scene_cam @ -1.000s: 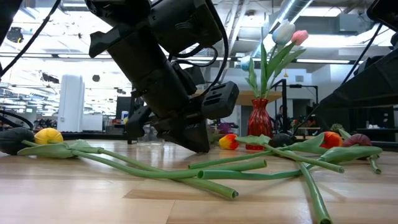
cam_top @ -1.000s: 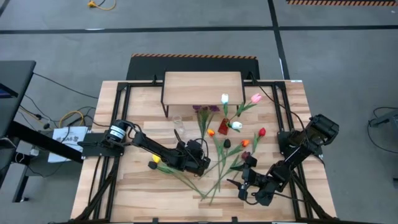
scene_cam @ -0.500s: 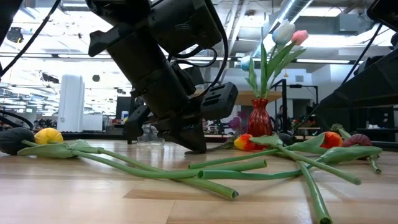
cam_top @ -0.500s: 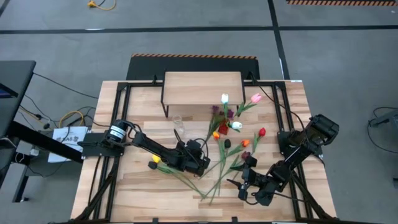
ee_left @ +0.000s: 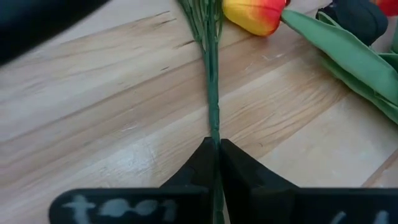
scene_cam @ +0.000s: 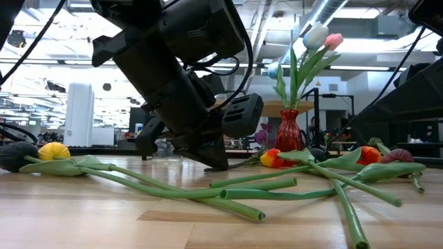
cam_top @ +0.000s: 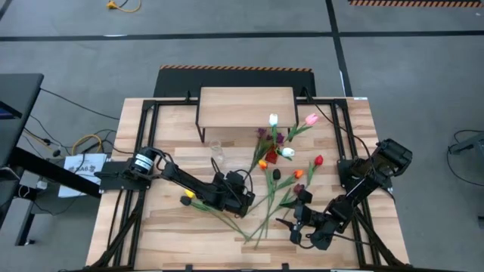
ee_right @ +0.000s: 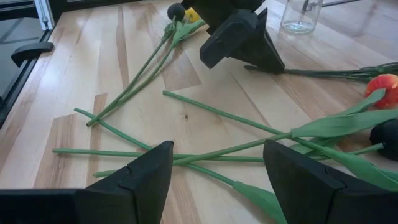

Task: Pick and place flowers into a vace then onto a shelf
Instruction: Put the purple flowers into the red flower vase

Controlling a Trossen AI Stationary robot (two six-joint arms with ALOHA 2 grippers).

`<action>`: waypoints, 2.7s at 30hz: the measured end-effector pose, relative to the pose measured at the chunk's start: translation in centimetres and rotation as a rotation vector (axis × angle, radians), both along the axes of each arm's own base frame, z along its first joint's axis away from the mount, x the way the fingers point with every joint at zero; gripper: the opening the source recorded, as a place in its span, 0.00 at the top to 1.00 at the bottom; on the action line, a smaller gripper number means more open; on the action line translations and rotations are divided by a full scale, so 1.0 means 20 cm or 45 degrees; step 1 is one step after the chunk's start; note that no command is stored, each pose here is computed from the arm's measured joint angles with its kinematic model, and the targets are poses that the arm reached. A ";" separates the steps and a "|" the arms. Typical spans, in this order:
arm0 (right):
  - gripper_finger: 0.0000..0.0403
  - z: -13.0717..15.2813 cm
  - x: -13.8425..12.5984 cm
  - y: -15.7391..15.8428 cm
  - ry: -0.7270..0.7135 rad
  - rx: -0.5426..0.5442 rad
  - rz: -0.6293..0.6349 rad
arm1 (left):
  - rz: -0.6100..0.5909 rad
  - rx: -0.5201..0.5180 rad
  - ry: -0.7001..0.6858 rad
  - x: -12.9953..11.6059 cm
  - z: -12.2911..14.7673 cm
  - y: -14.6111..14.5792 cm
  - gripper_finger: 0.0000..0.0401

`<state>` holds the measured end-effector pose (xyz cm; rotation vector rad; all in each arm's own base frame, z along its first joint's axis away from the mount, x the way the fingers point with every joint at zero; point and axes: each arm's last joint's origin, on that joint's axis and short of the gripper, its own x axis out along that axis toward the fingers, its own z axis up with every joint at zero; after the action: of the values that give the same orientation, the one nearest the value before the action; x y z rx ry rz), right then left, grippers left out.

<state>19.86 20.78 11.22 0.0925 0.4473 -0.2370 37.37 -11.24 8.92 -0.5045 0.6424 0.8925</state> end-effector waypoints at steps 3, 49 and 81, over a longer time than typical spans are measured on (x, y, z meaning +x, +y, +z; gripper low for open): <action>0.39 0.00 0.00 0.00 0.000 0.000 0.000 | 0.008 0.017 0.015 -0.01 0.00 -0.01 1.00; 0.39 0.00 0.00 0.00 -0.001 0.006 0.003 | 0.058 0.026 0.405 -0.27 0.19 -0.38 1.00; 0.39 0.00 0.00 0.00 -0.005 0.018 0.000 | 0.048 0.160 0.355 -0.41 0.46 -0.62 1.00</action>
<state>19.88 20.82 11.25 0.1069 0.4455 -0.2340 29.26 -23.60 18.20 -0.2819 0.8263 1.0417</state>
